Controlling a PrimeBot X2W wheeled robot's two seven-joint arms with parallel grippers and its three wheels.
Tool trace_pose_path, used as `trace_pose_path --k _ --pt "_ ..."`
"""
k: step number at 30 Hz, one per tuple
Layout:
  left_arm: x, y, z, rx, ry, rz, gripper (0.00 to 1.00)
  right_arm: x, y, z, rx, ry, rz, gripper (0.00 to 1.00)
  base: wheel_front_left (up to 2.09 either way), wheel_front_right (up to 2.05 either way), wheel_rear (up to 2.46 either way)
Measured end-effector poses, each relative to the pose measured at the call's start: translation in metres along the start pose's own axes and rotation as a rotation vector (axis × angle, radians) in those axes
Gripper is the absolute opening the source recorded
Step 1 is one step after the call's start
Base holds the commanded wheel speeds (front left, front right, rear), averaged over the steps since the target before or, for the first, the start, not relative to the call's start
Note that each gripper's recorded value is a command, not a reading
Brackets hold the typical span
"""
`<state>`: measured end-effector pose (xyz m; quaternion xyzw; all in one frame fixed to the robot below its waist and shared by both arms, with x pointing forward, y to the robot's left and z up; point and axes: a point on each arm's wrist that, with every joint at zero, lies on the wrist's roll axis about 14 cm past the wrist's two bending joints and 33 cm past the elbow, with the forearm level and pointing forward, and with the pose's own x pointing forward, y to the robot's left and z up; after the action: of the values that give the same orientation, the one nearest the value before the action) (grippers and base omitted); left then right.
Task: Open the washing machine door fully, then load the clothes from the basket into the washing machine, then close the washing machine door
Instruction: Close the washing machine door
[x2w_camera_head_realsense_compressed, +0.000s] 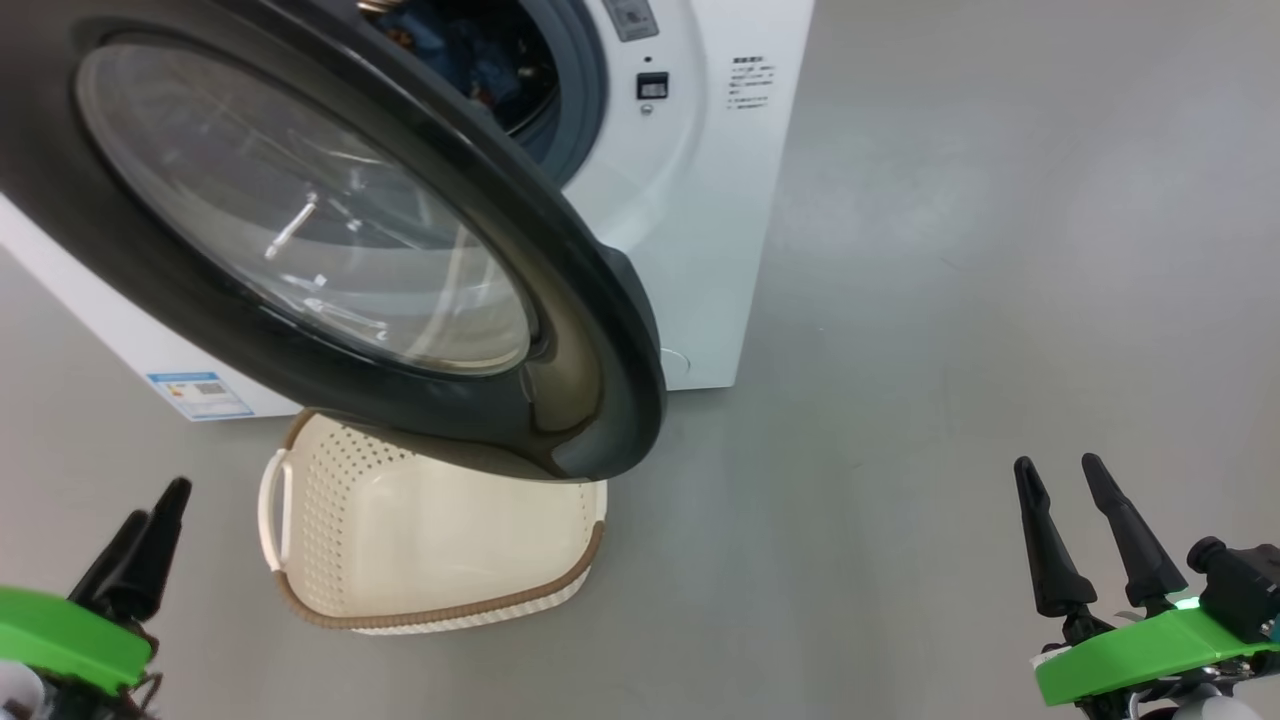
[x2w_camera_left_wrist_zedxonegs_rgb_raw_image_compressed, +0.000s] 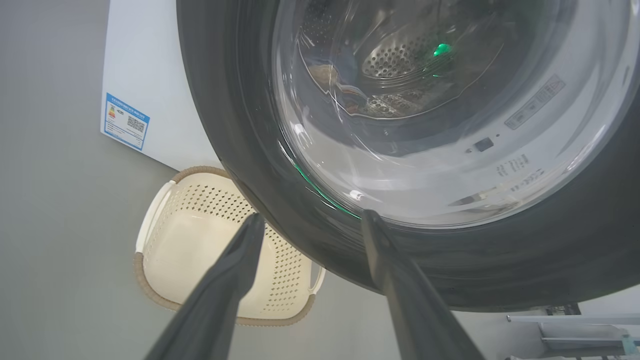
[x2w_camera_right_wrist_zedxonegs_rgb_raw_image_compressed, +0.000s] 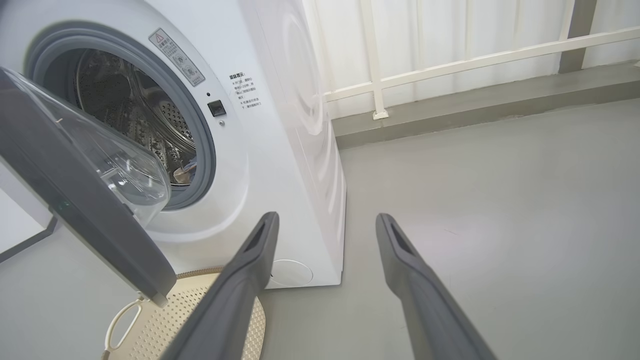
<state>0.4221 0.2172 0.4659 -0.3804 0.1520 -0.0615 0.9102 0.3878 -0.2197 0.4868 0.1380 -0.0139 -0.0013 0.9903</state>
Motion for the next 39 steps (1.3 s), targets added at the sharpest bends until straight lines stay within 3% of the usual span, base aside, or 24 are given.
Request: trace_pose_path --k 3,16,18,23,39 --pt "0.001 0.004 -0.005 0.099 -0.029 0.01 1.0 -0.003 -0.006 0.003 -0.004 -0.006 -0.018 1.0 0.0 0.0 0.0" --pt "0.005 -0.003 -0.005 0.297 -0.157 -0.013 1.0 -0.012 -0.021 0.017 -0.02 -0.042 -0.06 1.0 0.0 0.0 0.0" --pt "-0.003 -0.012 -0.003 0.397 -0.225 -0.012 1.0 -0.014 -0.026 0.023 -0.028 -0.057 -0.067 1.0 0.0 0.0 0.0" --pt "-0.01 -0.019 -0.009 0.51 -0.254 -0.004 1.0 -0.015 -0.027 0.026 -0.033 -0.062 -0.07 1.0 0.0 0.0 0.0" --pt "-0.015 -0.016 -0.026 0.552 -0.248 0.041 1.0 -0.018 -0.025 0.011 -0.023 -0.021 -0.071 1.0 0.0 0.0 0.0"
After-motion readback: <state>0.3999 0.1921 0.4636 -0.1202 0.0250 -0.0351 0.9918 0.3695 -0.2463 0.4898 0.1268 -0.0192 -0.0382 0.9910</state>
